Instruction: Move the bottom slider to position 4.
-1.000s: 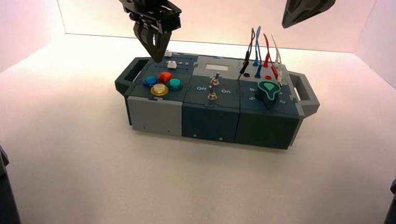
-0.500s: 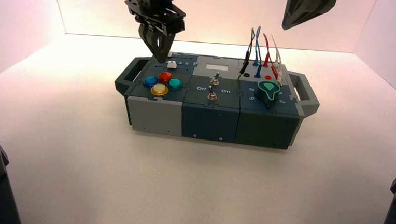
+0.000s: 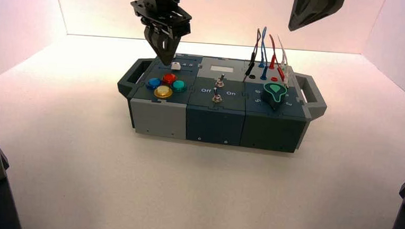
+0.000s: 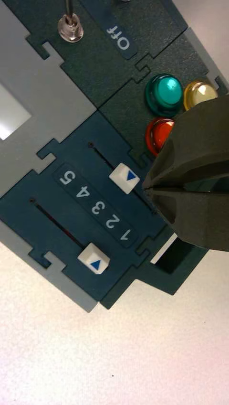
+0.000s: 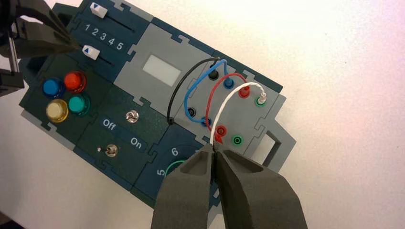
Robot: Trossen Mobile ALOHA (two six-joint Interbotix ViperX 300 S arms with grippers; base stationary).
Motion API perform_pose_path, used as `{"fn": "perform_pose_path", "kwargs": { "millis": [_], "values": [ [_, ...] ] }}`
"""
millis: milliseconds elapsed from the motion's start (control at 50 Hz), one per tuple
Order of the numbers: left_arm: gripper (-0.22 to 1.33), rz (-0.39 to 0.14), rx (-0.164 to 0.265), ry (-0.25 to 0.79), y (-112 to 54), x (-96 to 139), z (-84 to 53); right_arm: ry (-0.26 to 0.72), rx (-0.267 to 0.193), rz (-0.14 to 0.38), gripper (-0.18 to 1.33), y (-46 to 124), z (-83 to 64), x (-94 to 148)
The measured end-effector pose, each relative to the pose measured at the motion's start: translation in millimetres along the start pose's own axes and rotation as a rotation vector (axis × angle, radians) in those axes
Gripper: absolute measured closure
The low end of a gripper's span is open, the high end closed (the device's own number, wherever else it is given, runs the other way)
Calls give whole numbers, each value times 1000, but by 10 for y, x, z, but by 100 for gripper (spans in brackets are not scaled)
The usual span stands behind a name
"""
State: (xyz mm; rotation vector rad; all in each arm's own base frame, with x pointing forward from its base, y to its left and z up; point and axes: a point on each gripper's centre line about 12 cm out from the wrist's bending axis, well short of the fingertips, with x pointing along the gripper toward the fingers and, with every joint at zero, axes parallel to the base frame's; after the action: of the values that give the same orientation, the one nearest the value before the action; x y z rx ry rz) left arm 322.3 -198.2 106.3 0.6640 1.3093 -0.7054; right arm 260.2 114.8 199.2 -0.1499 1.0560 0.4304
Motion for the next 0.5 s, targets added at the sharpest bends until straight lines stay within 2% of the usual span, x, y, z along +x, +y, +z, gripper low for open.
{"fn": "perform_pose_path", "kwargs": {
  "millis": [500],
  "values": [
    [128,-1,2,13,24,79,35,-8,-1,0,129,3,-20,-27]
  ]
}}
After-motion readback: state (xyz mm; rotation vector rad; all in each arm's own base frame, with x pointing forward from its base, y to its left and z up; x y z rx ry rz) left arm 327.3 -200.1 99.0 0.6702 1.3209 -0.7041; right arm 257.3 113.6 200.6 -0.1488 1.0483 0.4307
